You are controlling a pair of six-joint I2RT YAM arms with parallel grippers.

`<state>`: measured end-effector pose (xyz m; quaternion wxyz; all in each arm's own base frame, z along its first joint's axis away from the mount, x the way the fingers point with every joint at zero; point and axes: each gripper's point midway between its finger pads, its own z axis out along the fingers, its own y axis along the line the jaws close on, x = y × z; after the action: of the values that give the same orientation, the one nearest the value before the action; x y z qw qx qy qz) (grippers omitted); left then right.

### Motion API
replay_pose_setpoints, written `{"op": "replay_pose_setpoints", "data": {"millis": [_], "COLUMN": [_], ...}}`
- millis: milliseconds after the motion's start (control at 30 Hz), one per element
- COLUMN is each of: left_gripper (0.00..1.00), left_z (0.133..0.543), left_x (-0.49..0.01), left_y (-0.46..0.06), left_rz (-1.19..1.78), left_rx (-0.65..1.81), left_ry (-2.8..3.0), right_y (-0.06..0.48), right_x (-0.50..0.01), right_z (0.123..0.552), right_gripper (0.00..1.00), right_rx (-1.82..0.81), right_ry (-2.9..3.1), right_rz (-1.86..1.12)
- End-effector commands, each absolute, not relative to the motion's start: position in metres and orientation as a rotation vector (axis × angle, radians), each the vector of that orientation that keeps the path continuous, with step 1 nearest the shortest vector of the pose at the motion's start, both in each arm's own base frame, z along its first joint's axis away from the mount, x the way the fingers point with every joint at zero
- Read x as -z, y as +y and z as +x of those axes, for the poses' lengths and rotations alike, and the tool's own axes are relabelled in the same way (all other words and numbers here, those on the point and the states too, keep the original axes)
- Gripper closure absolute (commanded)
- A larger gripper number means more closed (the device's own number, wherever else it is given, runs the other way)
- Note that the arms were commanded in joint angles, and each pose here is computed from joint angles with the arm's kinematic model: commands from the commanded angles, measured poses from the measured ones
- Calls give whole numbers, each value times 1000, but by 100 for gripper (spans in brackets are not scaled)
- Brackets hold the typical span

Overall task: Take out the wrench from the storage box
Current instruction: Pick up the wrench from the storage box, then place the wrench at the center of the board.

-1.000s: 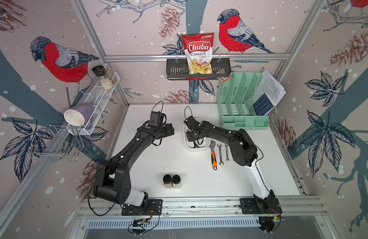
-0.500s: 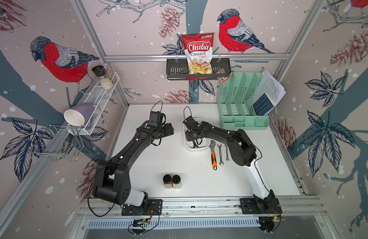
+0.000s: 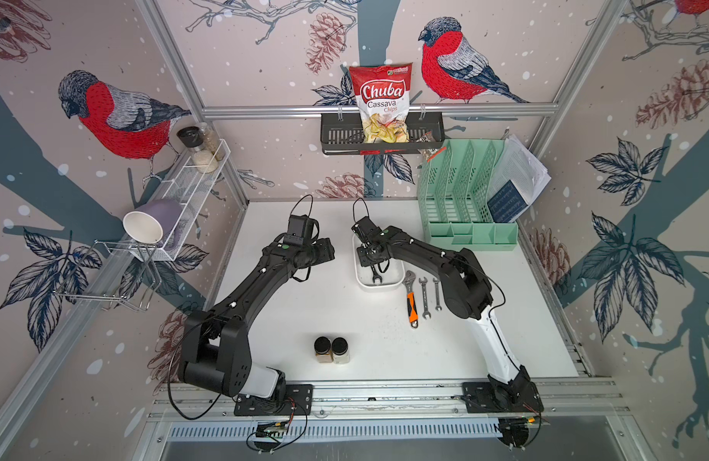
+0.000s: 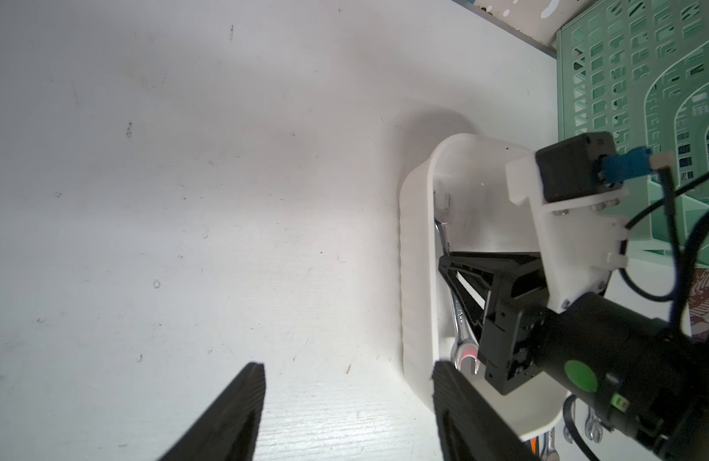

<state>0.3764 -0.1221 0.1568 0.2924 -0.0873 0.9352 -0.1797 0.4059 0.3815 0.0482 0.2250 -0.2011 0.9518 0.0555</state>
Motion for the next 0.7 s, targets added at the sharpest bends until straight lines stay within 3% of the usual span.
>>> {"op": "replay_pose_setpoints", "data": {"millis": [0,667], "left_gripper": [29,29], "left_z": [378,377], "left_x": [-161,-165], "left_y": [-120,-117], "left_rz": [-225,-234], "left_rx": [468,469], "left_ry": [2475,2461], "right_y": [380,365], "right_x": [-54,-123], "right_z": [408,429], "right_gripper": [82,82], "right_rx": [-143,-152], "right_ry": [2627,2563], "right_rz": [-539,-435]}}
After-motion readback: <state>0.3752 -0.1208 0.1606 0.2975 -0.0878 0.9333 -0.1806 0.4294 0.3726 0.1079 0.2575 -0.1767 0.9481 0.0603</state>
